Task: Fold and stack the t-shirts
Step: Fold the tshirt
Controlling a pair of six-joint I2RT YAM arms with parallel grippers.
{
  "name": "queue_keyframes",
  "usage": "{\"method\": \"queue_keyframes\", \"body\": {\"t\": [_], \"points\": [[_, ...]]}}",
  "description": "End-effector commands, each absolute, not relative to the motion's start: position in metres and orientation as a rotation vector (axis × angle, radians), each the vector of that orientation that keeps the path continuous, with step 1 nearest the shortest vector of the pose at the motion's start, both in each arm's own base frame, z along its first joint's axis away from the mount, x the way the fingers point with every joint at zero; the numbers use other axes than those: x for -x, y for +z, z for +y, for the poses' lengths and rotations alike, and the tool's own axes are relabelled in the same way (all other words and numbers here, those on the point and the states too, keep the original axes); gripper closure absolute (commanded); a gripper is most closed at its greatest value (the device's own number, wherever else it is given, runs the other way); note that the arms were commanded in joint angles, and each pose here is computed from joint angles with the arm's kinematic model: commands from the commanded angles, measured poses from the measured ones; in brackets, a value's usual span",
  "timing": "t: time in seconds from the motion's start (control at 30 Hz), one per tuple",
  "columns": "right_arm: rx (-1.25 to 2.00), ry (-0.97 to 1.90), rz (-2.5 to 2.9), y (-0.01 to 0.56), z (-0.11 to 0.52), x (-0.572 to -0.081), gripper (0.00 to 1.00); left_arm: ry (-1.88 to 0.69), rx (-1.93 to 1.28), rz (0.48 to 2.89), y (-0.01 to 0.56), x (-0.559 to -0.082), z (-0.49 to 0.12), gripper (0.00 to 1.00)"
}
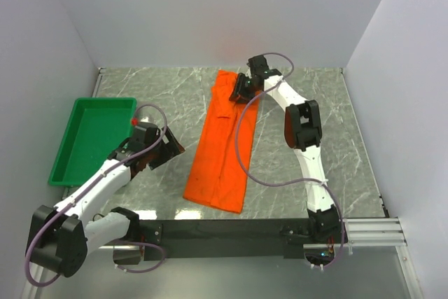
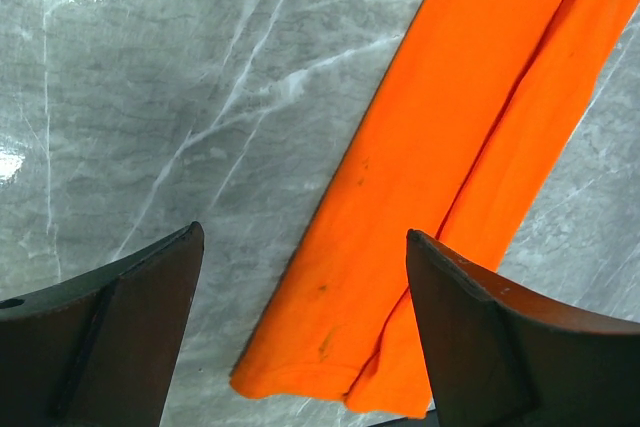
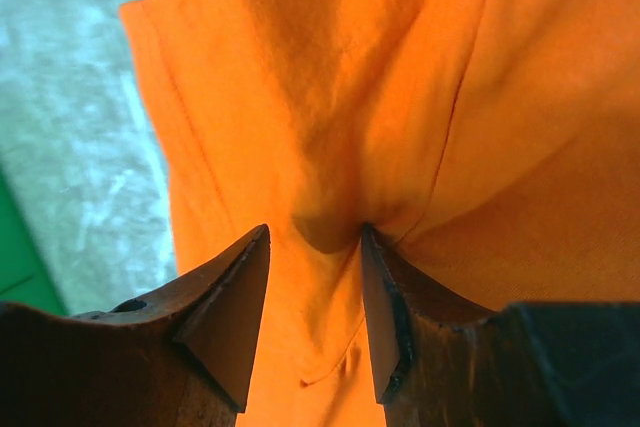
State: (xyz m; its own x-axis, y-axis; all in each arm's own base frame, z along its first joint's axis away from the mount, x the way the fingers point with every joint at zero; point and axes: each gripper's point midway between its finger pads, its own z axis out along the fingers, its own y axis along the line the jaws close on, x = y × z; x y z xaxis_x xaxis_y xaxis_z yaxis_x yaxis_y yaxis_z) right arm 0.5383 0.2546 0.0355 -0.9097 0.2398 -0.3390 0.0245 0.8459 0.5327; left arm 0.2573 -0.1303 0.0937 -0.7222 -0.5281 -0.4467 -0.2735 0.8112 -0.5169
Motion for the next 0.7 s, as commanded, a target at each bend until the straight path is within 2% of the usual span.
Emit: {"method": "queue_keyframes", "body": {"t": [0.0,0.17,0.23,0.27,0.33,0.37,0.4,0.43,0.47,0.5,0.53,0.57,0.6,0.67], "points": [[-0.101,0.92,2.586,0.05,0.278,-0.543,0.51,-0.577,0.614,2.368,0.095,-0.263,-0.132,0.12],[-0.012,1.056,2.467,0.09,0.3,-0.551,0.5,-0.611,0.612,2.422,0.09,-0.256,-0.138,0.11],[0.001,1.003,2.44,0.098,0.294,-0.551,0.5,-0.598,0.613,2.462,0.085,-0.248,-0.138,0.11],[0.016,0.991,2.381,0.13,0.291,-0.551,0.49,-0.596,0.609,2.477,0.085,-0.245,-0.139,0.11],[0.009,0.92,2.373,0.14,0.279,-0.543,0.47,-0.593,0.578,2.515,0.083,-0.237,-0.142,0.12],[0.006,0.859,2.316,0.173,0.269,-0.54,0.46,-0.573,0.576,2.556,0.079,-0.23,-0.142,0.12],[-0.003,0.83,2.305,0.182,0.262,-0.535,0.46,-0.569,0.559,2.581,0.076,-0.224,-0.144,0.12],[-0.025,0.793,2.353,0.167,0.253,-0.52,0.44,-0.556,0.553,2.603,0.074,-0.22,-0.144,0.13],[-0.036,0.758,2.305,0.197,0.244,-0.51,0.44,-0.532,0.551,2.642,0.068,-0.211,-0.143,0.13],[-0.04,0.738,2.312,0.199,0.239,-0.499,0.43,-0.524,0.534,2.664,0.065,-0.205,-0.145,0.14],[-0.062,0.695,2.387,0.177,0.231,-0.477,0.43,-0.524,0.523,2.683,0.063,-0.201,-0.146,0.16],[-0.081,0.656,2.358,0.196,0.22,-0.463,0.43,-0.521,0.518,2.705,0.059,-0.195,-0.147,0.17],[-0.095,0.611,2.452,0.169,0.214,-0.435,0.43,-0.538,0.498,2.731,0.057,-0.188,-0.152,0.18],[-0.126,0.593,2.458,0.177,0.205,-0.401,0.42,-0.54,0.485,2.767,0.051,-0.18,-0.155,0.21]]}}
